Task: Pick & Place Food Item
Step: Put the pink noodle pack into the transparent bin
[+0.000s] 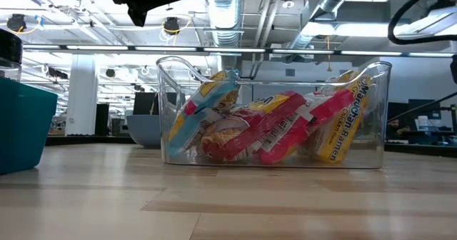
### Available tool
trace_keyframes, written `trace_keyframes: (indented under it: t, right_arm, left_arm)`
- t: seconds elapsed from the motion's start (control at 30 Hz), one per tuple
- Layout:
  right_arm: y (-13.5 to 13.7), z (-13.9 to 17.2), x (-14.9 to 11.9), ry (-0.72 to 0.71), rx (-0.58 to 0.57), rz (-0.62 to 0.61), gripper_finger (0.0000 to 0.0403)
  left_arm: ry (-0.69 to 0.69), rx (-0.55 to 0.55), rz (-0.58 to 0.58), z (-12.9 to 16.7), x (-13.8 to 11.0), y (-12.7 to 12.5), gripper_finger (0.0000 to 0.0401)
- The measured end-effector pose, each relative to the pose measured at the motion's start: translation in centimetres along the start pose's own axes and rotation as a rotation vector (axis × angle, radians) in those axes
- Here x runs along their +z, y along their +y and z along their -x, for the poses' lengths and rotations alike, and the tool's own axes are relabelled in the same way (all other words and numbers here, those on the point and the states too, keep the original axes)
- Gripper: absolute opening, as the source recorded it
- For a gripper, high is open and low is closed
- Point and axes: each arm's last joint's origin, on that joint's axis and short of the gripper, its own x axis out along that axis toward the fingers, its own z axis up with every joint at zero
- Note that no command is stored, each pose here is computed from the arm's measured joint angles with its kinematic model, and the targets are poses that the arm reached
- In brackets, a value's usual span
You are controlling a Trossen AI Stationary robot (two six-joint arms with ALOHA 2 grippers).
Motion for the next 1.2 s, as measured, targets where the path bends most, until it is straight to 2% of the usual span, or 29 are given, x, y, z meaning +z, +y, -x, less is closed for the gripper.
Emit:
trace_keyframes:
  t: [0.37,0.47,0.9,1.2]
  right_arm:
    - [0.0,-1.3,-0.1,0.016,-0.032,0.023,0.0158]
    - [0.0,-1.3,-0.2,0.02,-0.034,0.027,0.0138]
    - [0.0,-1.2,-0.2,0.02,-0.032,0.032,0.0007]
    - [0.0,-1.2,0.0,-0.005,-0.036,0.059,0.0001]
  left_arm:
    - [0.0,0.001,0.0,0.0,0.0,0.0,0.0104]
    - [0.0,0.0,0.0,0.0,0.0,0.0,0.0104]
    - [0.0,0.0,0.0,0.0,0.0,0.0,0.0104]
    - [0.0,0.0,0.0,0.0,0.0,0.0,0.0104]
